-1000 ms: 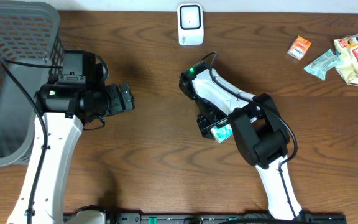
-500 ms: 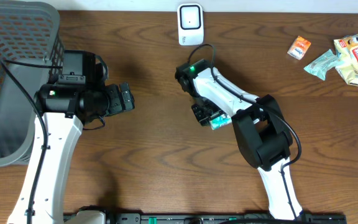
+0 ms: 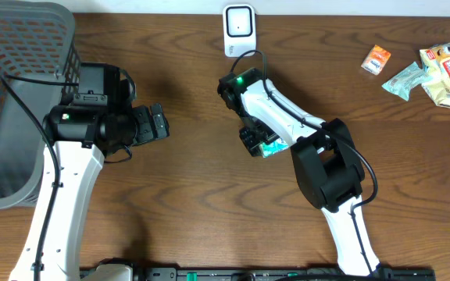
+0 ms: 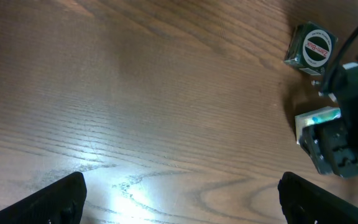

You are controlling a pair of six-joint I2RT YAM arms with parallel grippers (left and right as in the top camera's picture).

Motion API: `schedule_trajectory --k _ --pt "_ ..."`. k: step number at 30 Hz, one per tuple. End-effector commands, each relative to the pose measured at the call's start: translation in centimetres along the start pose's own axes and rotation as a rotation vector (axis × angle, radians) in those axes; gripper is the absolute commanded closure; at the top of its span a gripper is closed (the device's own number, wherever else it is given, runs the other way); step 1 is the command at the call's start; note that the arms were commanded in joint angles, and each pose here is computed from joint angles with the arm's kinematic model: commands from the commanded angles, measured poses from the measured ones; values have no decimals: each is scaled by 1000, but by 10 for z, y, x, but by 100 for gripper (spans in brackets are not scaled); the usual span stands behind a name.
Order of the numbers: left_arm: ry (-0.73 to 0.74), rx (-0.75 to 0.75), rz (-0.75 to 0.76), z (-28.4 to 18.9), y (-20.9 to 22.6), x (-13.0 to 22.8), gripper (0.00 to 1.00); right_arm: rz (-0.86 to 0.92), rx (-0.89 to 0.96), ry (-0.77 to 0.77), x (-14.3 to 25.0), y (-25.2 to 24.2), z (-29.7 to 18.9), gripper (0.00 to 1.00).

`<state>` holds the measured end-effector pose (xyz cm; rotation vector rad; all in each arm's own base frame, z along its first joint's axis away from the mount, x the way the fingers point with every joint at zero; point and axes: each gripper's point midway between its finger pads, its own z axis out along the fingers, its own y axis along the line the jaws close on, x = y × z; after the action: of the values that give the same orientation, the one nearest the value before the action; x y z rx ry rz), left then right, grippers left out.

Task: Scan the item barcode

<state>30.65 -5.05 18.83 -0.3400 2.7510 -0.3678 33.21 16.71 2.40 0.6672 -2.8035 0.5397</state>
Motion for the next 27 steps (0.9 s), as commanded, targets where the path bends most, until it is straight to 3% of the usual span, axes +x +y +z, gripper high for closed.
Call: schedule_trajectory --k 1,3,5,11,12,14,16,19,22,27 --pt "-5 -7 5 -1 2 -2 2 24 22 20 2 -3 -2 23" --pt "-5 -7 5 -1 2 -2 3 40 -24 26 2 5 -2 18" --pt "-5 -7 5 -1 2 -2 2 45 -124 20 -1 22 -3 1" --pt "-5 -7 5 -1 2 -2 2 39 -473 -29 -18 81 -21 1" --pt "-5 -7 5 -1 2 -2 2 41 -489 -53 -24 83 -23 7" --pt "-5 -7 5 -1 2 -2 2 73 -522 -79 -33 88 -26 34" --pt "-5 -7 5 -1 2 -2 2 142 -530 -83 -38 87 -27 46" --pt "-5 -7 5 -1 2 -2 2 207 -536 -95 -46 82 -27 51" --pt "-5 -7 5 -1 2 -2 2 242 -495 -98 -48 67 -22 69" --pt "-5 -7 5 -1 2 -2 2 217 -461 -90 -45 45 -19 68"
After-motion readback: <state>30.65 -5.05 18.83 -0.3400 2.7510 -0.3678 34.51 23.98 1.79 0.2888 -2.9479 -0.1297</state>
